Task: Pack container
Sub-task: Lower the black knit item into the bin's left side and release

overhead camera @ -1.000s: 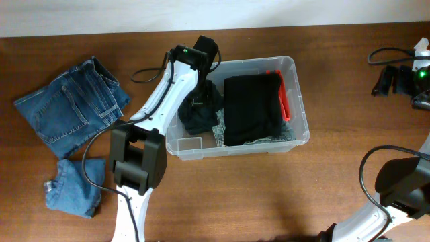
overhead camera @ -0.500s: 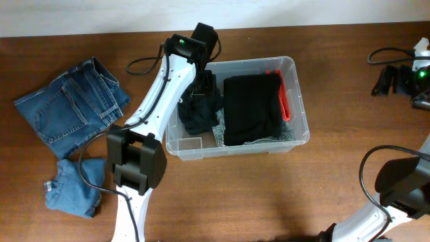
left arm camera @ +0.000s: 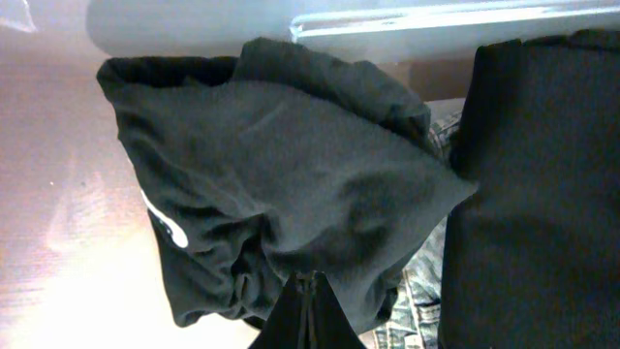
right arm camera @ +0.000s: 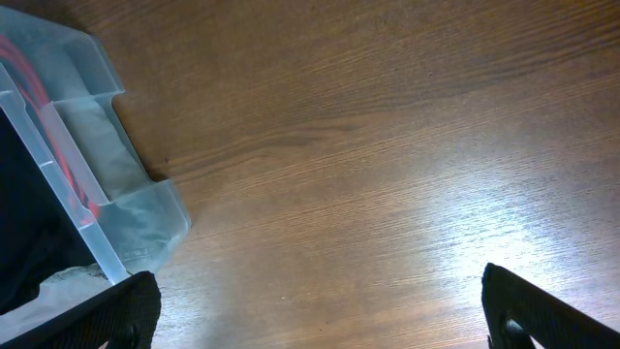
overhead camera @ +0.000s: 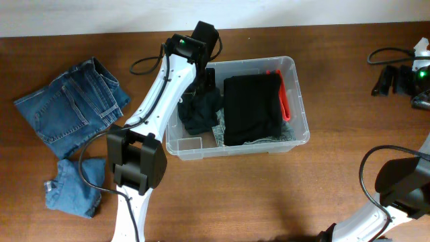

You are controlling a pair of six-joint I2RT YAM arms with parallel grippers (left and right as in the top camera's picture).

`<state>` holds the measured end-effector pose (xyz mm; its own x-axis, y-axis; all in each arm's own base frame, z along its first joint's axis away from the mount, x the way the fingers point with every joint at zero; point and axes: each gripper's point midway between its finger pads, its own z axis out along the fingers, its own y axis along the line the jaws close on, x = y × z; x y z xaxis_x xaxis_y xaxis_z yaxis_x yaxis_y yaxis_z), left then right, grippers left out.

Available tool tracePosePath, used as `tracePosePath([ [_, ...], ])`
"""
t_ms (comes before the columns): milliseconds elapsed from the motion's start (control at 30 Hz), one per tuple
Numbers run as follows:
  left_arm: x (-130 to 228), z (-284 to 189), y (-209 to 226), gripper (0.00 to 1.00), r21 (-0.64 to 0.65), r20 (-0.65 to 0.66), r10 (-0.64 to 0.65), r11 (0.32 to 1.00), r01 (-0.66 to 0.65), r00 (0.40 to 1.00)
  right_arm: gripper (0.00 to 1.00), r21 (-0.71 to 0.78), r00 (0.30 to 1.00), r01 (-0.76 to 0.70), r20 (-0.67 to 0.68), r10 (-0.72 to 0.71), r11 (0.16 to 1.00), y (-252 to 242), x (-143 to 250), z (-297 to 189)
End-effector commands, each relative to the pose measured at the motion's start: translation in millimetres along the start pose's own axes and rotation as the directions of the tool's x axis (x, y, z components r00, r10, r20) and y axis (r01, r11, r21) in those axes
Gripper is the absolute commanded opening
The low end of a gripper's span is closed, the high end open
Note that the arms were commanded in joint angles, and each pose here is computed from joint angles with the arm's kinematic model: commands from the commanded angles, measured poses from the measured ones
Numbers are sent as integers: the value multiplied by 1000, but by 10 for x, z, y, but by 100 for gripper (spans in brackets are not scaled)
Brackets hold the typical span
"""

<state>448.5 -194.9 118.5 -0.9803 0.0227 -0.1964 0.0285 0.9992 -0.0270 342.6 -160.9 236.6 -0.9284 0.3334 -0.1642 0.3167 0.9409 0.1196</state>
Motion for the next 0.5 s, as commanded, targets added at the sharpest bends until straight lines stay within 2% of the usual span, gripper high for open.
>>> tracePosePath([
  [0,-41,38,-65,1,17,9,5,1000,-5,1000,98,6,1000,3,9,-3,1000,0,3,-34],
  [333,40,720,-64,0,-29,-84,11,999,-14,996,98,6,1000,3,9,-3,1000,0,3,-34],
  [467,60,798,-55,1,-35,-97,12,999,-15,995,98,6,1000,3,9,-3,1000,0,3,-34],
])
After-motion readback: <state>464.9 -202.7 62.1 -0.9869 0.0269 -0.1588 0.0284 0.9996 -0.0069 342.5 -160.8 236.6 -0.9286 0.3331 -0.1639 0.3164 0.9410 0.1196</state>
